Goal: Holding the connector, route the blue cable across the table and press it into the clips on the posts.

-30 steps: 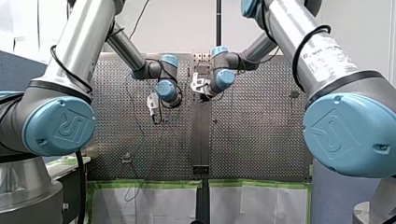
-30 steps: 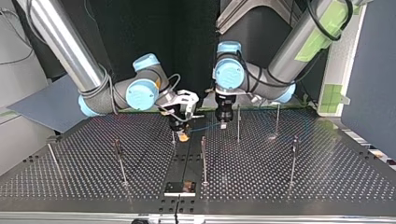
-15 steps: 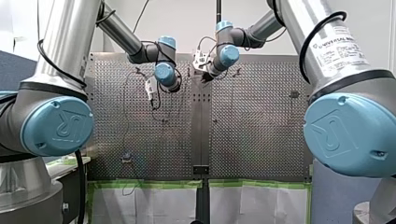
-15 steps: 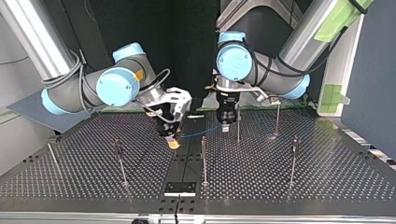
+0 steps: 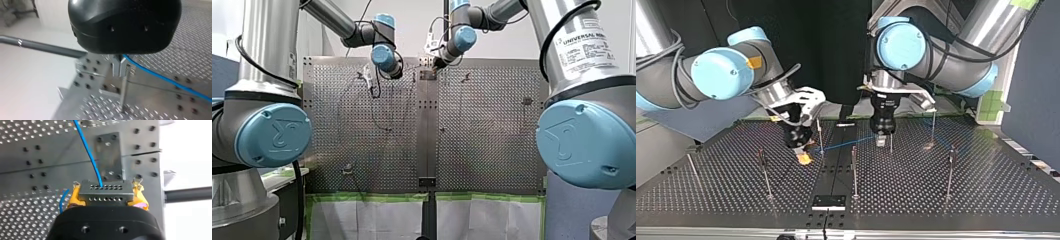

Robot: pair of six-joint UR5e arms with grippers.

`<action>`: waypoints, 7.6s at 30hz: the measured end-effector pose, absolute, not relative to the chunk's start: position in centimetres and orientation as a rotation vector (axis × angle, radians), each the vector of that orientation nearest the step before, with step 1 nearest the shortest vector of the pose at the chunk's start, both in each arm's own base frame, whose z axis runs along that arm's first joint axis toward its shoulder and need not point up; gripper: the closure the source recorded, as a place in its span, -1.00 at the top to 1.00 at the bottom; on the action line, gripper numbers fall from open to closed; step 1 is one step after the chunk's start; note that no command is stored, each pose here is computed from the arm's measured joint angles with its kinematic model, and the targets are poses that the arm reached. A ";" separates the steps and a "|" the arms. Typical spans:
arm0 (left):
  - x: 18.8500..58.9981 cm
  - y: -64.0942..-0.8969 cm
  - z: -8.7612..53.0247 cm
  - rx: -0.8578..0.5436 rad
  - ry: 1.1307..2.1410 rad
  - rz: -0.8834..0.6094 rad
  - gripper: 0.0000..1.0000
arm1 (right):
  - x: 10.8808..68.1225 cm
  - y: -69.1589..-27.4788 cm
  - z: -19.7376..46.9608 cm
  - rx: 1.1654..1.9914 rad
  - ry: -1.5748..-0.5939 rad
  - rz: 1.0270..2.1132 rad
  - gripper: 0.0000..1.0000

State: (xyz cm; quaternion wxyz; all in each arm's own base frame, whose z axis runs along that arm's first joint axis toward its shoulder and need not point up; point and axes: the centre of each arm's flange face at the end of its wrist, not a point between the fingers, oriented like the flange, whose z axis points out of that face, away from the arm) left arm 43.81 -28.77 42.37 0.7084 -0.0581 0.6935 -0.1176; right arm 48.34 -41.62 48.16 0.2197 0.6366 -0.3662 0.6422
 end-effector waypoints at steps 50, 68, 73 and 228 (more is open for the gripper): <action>57.1 -26.8 41.4 -0.146 1.528 -0.282 -1.00 | 44.9 -49.0 43.3 1.786 -1.066 1.713 -1.00; 54.9 -28.4 40.4 -0.110 1.651 -0.269 1.00 | 44.0 -49.7 43.3 1.779 -1.067 1.701 -1.00; 53.3 -29.0 40.5 -0.093 1.694 -0.272 1.00 | 44.0 -49.7 43.3 1.779 -1.068 1.701 -1.00; 51.3 -44.6 42.5 -0.070 1.659 -0.165 -1.00 | 42.1 -50.6 45.6 1.729 -1.065 1.721 -1.00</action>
